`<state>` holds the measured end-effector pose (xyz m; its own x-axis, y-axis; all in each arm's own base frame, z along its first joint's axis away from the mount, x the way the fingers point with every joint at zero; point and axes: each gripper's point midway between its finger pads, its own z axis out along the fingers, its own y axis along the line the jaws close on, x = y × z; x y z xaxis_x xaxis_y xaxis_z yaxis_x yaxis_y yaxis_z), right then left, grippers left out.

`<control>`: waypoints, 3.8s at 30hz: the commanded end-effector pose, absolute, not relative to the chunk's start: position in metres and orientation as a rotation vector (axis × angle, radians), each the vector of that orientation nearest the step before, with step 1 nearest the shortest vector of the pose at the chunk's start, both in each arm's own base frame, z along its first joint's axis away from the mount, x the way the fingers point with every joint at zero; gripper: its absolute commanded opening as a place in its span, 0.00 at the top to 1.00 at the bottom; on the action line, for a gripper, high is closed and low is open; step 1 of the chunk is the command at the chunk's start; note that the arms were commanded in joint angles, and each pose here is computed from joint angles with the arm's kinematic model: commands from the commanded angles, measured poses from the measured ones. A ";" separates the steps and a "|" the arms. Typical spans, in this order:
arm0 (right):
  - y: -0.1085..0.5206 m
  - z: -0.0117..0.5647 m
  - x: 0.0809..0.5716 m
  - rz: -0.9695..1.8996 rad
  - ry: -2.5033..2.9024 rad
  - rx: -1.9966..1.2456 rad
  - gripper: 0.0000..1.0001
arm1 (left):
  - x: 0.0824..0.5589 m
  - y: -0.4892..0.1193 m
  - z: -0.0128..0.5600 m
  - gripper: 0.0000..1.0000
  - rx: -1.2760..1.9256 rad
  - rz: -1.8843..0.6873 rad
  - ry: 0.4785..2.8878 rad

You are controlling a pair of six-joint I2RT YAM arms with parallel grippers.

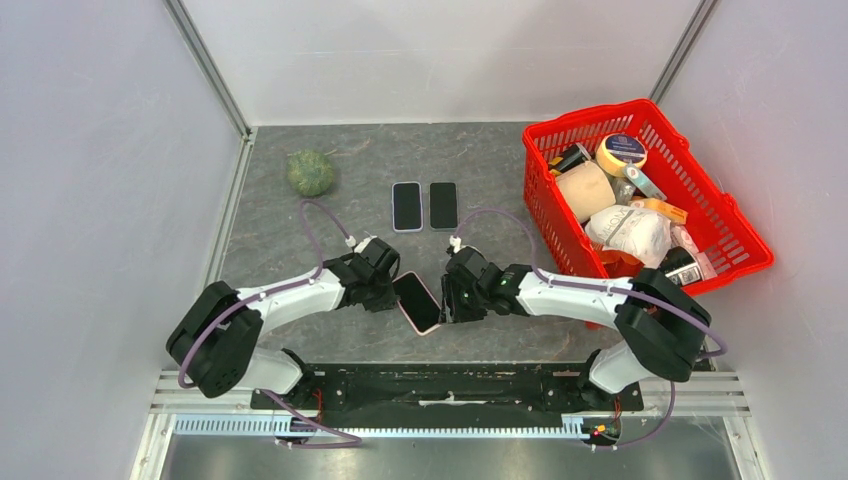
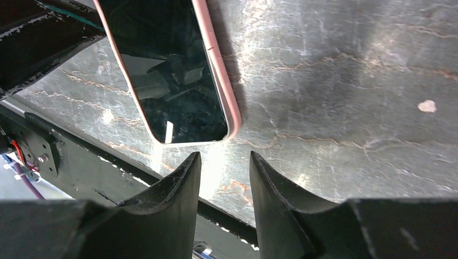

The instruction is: Put the phone into the phone case

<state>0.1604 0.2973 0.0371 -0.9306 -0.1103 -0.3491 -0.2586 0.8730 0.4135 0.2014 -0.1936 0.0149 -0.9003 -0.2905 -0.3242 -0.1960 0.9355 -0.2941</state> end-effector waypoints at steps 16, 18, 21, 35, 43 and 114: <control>0.301 -0.004 0.174 0.531 2.788 -0.204 0.67 | 0.203 -0.206 0.008 0.82 -0.342 -0.402 2.714; 0.300 -0.001 0.175 0.548 2.776 -0.193 0.61 | 0.203 -0.206 0.007 0.82 -0.340 -0.402 2.715; 0.304 0.008 0.173 0.621 2.768 -0.188 0.53 | 0.203 -0.206 0.008 0.82 -0.340 -0.401 2.713; 0.299 0.010 0.194 0.779 2.784 -0.033 0.49 | 0.204 -0.207 0.007 0.82 -0.336 -0.398 2.715; 0.288 -0.003 0.171 0.560 2.831 -0.233 0.54 | 0.204 -0.207 0.007 0.83 -0.332 -0.395 2.721; 0.331 0.011 0.178 0.456 2.762 -0.290 0.59 | 0.216 -0.179 0.061 0.22 -0.563 -0.280 2.545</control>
